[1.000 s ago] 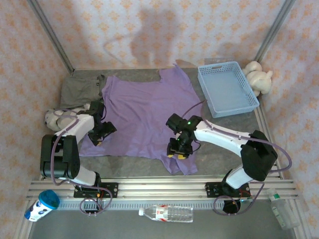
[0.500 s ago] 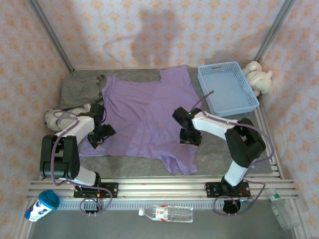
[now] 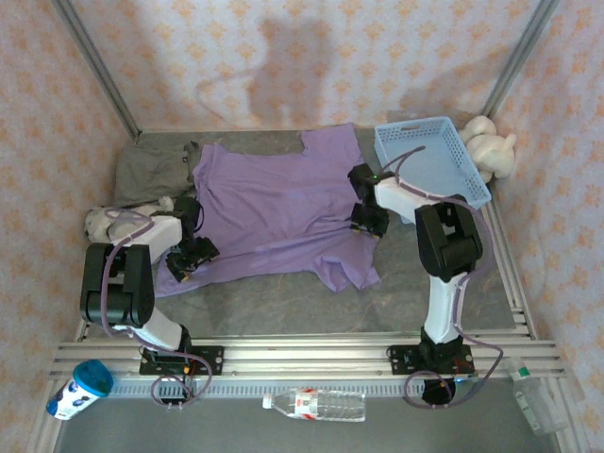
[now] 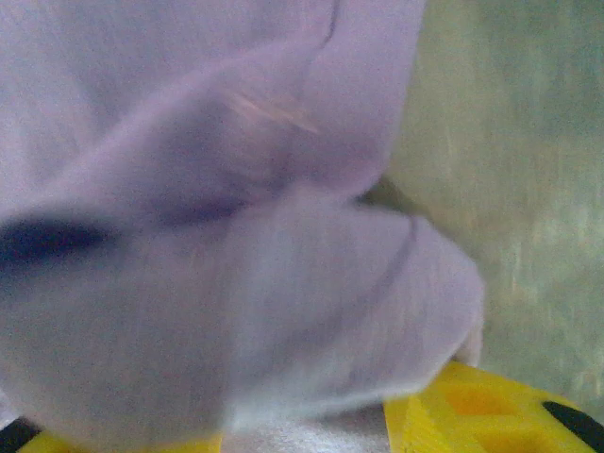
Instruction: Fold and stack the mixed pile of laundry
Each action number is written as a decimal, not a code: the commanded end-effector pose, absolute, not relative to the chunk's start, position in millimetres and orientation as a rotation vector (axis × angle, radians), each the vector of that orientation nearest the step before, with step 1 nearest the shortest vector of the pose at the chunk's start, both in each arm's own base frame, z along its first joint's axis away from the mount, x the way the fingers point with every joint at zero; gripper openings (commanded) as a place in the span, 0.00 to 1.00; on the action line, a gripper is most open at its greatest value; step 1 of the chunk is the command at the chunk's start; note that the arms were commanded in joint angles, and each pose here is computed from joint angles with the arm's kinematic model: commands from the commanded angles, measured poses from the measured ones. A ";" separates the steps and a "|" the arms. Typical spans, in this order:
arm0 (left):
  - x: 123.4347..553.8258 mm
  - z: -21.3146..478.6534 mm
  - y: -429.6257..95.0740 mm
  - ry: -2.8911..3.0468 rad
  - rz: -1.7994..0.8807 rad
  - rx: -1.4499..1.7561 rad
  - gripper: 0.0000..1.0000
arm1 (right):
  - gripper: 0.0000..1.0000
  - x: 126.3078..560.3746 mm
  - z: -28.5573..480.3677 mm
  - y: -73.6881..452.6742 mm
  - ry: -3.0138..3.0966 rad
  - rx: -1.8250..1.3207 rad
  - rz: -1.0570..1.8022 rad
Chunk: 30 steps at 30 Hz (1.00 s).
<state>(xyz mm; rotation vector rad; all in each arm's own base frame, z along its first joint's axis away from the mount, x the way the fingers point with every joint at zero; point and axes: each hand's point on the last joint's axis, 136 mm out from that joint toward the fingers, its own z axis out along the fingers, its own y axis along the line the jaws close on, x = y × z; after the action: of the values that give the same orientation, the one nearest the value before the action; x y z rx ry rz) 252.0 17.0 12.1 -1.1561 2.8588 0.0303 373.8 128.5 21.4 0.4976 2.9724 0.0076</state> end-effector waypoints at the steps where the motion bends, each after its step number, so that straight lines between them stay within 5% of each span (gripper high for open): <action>1: 243.3 5.6 26.9 2.907 0.132 -1.126 0.82 | 0.48 387.5 26.7 110.9 2.960 0.417 -0.088; 9: 265.9 62.0 17.4 2.794 -0.035 -1.079 0.82 | 0.51 323.6 85.8 98.7 2.925 0.448 0.027; 17: 253.8 75.4 23.2 2.757 -0.070 -1.124 0.84 | 0.39 239.5 54.4 102.5 3.029 0.590 0.177; 30: 224.7 53.3 45.5 2.720 -0.168 -1.357 0.84 | 0.35 234.7 14.1 111.3 3.037 0.594 0.073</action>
<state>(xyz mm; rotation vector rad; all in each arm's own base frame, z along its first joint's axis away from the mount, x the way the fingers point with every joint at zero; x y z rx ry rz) 231.7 46.9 50.5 -1.3719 2.7044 -0.1520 222.7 115.1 17.9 0.5763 3.0837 0.1260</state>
